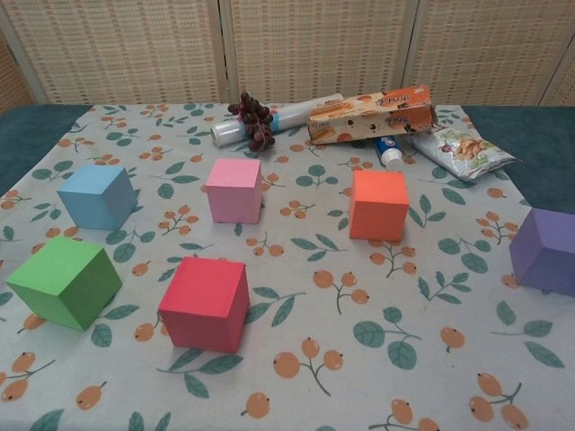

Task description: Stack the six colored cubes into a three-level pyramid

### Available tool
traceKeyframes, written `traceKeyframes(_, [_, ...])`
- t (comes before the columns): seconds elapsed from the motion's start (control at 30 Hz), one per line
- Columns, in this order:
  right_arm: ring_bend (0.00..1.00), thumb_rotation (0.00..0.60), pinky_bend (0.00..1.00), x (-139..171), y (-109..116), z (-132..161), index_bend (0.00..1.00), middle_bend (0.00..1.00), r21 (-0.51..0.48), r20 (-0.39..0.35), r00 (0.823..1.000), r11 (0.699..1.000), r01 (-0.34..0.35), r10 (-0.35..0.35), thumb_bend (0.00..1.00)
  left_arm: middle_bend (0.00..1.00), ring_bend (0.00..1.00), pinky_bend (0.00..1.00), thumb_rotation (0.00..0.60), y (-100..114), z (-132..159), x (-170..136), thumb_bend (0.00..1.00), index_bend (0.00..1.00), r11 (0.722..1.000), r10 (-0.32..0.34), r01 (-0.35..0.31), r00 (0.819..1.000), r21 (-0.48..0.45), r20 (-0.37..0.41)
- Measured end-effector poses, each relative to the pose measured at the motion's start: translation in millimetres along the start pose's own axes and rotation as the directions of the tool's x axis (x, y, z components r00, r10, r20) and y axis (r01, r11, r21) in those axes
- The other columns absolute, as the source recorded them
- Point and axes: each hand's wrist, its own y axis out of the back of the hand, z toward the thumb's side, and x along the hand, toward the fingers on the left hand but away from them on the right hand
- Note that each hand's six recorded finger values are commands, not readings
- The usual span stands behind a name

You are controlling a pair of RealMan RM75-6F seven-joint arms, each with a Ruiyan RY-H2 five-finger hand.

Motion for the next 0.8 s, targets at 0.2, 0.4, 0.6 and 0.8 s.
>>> traceKeyframes(0.2, [0.0,0.6,0.0,-8.2,11.1,12.1,0.0,0.0,0.017,-0.048,0.999,1.0,0.006,-0.005,0.15,0.09,0.02,0.08,0.6,-3.6,12.2,56.1,0.33,0.14,0.994,-0.112,0.11,0.992,0.025,0.065])
traceKeyframes(0.4, [0.0,0.6,0.0,-14.3,20.8,19.4,0.0,0.0,0.039,-0.06,0.998,0.999,0.022,-0.02,0.15,0.06,0.01,0.07,0.6,-14.5,19.6,103.7,0.33,0.1,0.973,-0.229,0.226,0.971,0.052,0.067])
traceKeyframes(0.6, [0.0,0.6,0.0,-18.1,19.1,22.0,0.0,0.0,0.034,-0.06,0.998,0.999,0.01,-0.008,0.15,0.04,0.0,0.06,0.6,-31.4,21.4,128.1,0.33,0.08,0.943,-0.328,0.325,0.943,0.069,0.046])
traceKeyframes(0.8, [0.0,0.6,0.0,-22.6,13.9,24.1,0.0,0.0,0.027,-0.064,0.998,1.0,-0.005,0.007,0.15,0.02,0.0,0.05,0.6,-44.8,28.9,138.7,0.34,0.06,0.928,-0.371,0.368,0.927,0.061,0.05])
